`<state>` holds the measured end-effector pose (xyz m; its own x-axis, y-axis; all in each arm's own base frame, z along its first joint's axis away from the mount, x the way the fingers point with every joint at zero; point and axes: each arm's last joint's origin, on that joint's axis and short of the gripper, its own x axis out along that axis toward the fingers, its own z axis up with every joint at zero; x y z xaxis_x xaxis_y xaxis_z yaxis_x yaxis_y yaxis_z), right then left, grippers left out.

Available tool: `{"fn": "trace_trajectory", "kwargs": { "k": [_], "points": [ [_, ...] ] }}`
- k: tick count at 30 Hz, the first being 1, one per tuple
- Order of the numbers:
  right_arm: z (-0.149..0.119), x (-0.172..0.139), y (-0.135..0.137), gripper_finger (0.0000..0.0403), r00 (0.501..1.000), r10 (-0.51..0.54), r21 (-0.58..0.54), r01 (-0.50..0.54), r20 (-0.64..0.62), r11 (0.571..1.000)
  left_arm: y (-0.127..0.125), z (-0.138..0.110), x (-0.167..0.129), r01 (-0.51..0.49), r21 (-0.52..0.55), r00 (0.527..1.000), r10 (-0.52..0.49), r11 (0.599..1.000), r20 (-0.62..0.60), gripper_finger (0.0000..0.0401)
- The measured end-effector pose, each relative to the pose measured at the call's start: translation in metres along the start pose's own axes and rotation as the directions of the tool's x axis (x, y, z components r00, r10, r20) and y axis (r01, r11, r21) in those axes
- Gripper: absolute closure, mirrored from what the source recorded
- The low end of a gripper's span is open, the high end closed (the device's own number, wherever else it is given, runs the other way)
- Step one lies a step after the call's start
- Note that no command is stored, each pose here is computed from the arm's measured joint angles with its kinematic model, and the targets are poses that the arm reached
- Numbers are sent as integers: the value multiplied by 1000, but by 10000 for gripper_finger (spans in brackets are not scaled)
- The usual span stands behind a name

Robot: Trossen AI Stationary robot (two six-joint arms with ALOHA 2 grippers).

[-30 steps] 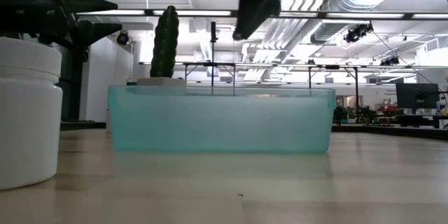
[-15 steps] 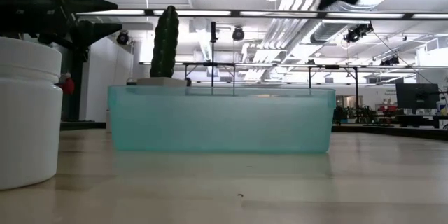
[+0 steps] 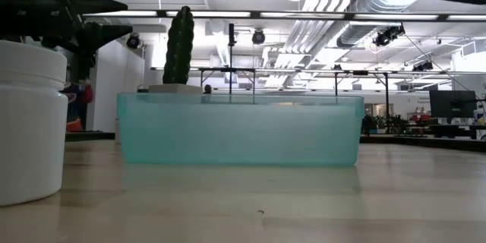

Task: Pick and place pill bottles into a basket
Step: Put the blue pill bottle into the blue bin

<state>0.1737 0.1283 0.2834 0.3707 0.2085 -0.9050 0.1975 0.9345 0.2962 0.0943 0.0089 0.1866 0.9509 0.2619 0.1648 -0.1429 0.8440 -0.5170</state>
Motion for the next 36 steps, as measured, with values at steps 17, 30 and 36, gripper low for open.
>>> {"fn": "trace_trajectory", "kwargs": {
  "k": [17, 30, 36],
  "points": [
    [-33, 20, 28, 168, 993, -58, -46, 53, -102, 998, 0, 0, 0, -2, -1, 1000, 2, 1000, 1, 160],
    [-42, 68, 40, 147, 956, -217, -12, 219, -200, 976, 0, 0, 0, -2, -1, 1000, 2, 1000, 1, 160],
    [-44, 76, 40, 148, 944, -286, -39, 284, -163, 958, 0, 0, 0, -2, -1, 1000, 2, 1000, 1, 160]
  ]
}}
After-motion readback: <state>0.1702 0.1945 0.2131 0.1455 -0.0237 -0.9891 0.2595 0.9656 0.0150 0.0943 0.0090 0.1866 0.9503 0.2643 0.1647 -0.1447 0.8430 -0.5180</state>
